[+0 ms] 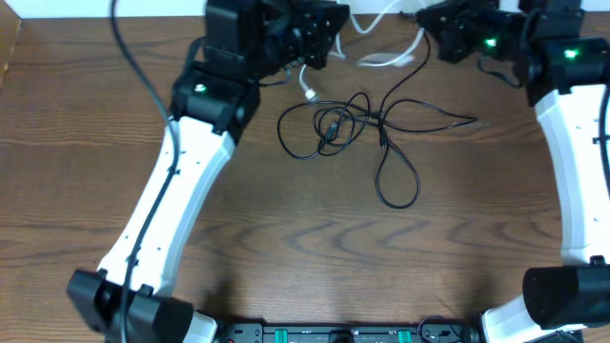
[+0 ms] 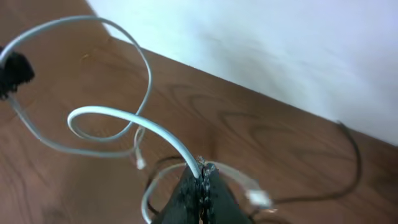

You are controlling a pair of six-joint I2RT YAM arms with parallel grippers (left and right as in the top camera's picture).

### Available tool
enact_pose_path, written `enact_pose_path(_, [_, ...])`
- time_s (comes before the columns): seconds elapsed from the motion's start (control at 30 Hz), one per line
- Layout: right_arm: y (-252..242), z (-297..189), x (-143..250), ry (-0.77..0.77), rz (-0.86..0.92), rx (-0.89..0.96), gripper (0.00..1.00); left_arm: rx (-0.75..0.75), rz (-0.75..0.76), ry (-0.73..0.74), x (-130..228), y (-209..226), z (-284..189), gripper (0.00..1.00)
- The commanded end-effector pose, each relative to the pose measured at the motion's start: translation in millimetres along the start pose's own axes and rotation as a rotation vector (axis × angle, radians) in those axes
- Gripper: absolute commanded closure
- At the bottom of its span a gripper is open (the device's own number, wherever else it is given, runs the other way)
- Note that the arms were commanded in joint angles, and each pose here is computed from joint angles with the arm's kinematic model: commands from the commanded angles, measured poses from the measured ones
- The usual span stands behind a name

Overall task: Untangle cables
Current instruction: 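Pull the white cable with both grippers toward the upper right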

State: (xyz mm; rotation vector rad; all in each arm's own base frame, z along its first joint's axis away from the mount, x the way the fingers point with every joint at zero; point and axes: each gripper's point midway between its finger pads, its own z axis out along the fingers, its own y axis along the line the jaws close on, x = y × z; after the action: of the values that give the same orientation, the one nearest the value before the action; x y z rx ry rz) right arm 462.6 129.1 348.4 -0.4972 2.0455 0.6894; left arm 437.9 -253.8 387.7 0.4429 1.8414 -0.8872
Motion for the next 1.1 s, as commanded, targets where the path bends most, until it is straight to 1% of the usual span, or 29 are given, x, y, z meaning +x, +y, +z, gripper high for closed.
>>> enact_pose_path(0.0, [-3, -5, 6, 0.020, 0.001, 0.010, 0.99, 0.051, 0.021, 0.000, 3, -20, 18, 0.75])
enact_pose_path(0.1, [-13, -4, 13, 0.053, 0.008, 0.080, 0.99, 0.102, 0.050, -0.021, 4, -40, 31, 0.59])
enact_pose_path(0.17, [-28, -6, 15, 0.060, 0.055, 0.165, 0.99, 0.137, 0.070, -0.040, 3, -55, 37, 0.41])
enact_pose_path(0.2, [-36, -9, 16, 0.060, 0.079, 0.211, 0.99, 0.150, 0.077, -0.047, 2, -62, 38, 0.30])
enact_pose_path(0.3, [-77, -23, 19, 0.051, 0.148, 0.425, 0.99, 0.117, 0.076, -0.045, 6, -63, 43, 0.06])
enact_pose_path(0.33, [-93, -30, 19, 0.040, 0.170, 0.511, 0.99, 0.077, 0.065, -0.030, 10, -56, 44, 0.03])
enact_pose_path(0.43, [-121, -46, 13, -0.002, 0.184, 0.630, 0.99, -0.041, 0.041, 0.032, 27, -32, 44, 0.02])
enact_pose_path(0.53, [-149, -68, -2, -0.076, 0.174, 0.761, 0.99, -0.147, 0.049, 0.122, 49, -7, 39, 0.02])
enact_pose_path(0.63, [-172, -92, -17, -0.158, 0.164, 0.887, 0.99, -0.220, 0.057, 0.184, 64, 10, 32, 0.02])
enact_pose_path(0.77, [-197, -129, -29, -0.231, 0.157, 1.077, 0.99, -0.259, 0.042, 0.210, 69, 23, 27, 0.02])
enact_pose_path(0.87, [-211, -150, -23, -0.225, 0.169, 1.192, 0.99, -0.269, 0.037, 0.208, 68, 28, 25, 0.02])
enact_pose_path(1.07, [-250, -182, 11, -0.172, 0.276, 1.343, 0.99, -0.275, 0.035, 0.206, 67, 31, 24, 0.02])
